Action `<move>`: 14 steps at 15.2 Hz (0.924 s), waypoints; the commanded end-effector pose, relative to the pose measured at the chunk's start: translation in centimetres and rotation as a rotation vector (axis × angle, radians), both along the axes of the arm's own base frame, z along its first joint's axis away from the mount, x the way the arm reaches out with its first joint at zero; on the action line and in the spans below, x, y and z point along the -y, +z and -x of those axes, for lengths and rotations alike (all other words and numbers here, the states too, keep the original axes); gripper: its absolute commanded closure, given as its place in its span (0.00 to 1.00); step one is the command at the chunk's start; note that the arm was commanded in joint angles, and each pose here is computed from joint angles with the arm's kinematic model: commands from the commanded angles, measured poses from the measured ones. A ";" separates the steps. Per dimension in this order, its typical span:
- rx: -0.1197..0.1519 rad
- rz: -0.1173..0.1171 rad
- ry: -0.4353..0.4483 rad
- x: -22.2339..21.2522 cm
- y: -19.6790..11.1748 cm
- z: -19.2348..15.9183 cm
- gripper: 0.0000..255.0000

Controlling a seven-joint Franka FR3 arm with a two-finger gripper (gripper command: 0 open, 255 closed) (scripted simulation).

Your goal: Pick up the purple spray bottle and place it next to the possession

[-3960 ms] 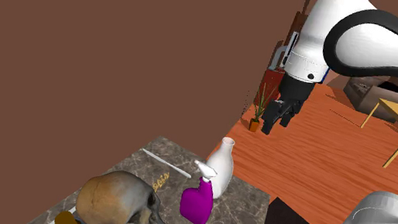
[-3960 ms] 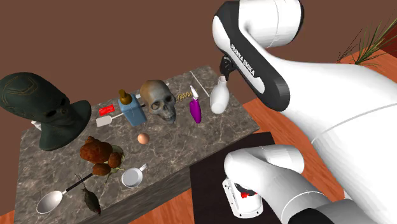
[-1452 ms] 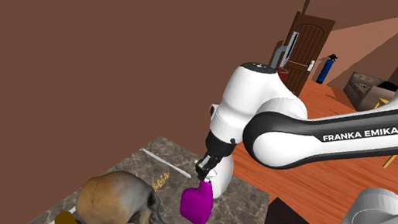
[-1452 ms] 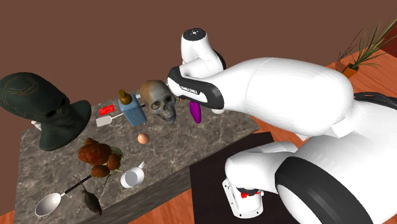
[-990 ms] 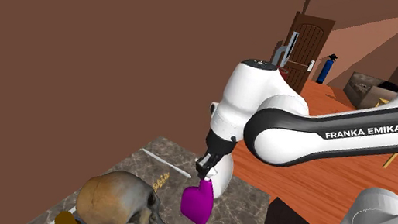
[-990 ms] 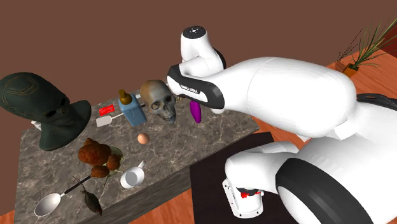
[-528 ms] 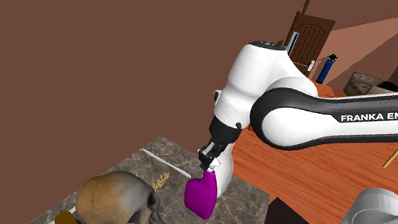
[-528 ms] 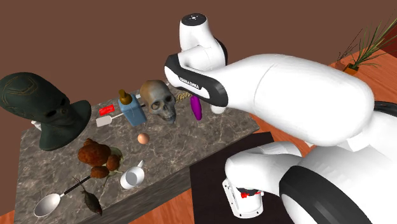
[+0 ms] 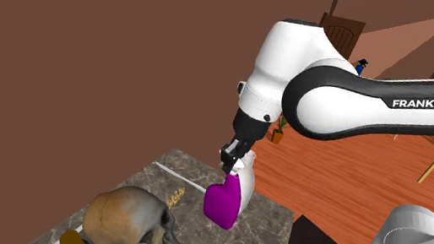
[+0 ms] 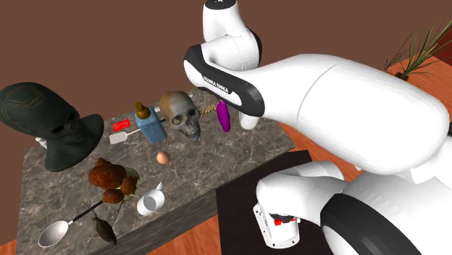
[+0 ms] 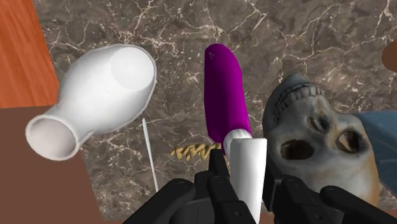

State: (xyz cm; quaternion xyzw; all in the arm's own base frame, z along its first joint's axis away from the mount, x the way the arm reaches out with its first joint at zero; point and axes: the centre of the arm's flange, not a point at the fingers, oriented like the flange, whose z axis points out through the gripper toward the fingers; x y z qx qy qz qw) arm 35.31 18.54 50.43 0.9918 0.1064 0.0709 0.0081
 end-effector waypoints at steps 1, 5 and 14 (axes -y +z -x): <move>0.000 0.000 0.000 0.0 1.1 0.0 1.00; 0.000 0.000 0.000 0.0 3.2 0.0 1.00; 0.000 0.000 0.000 0.0 7.9 0.0 1.00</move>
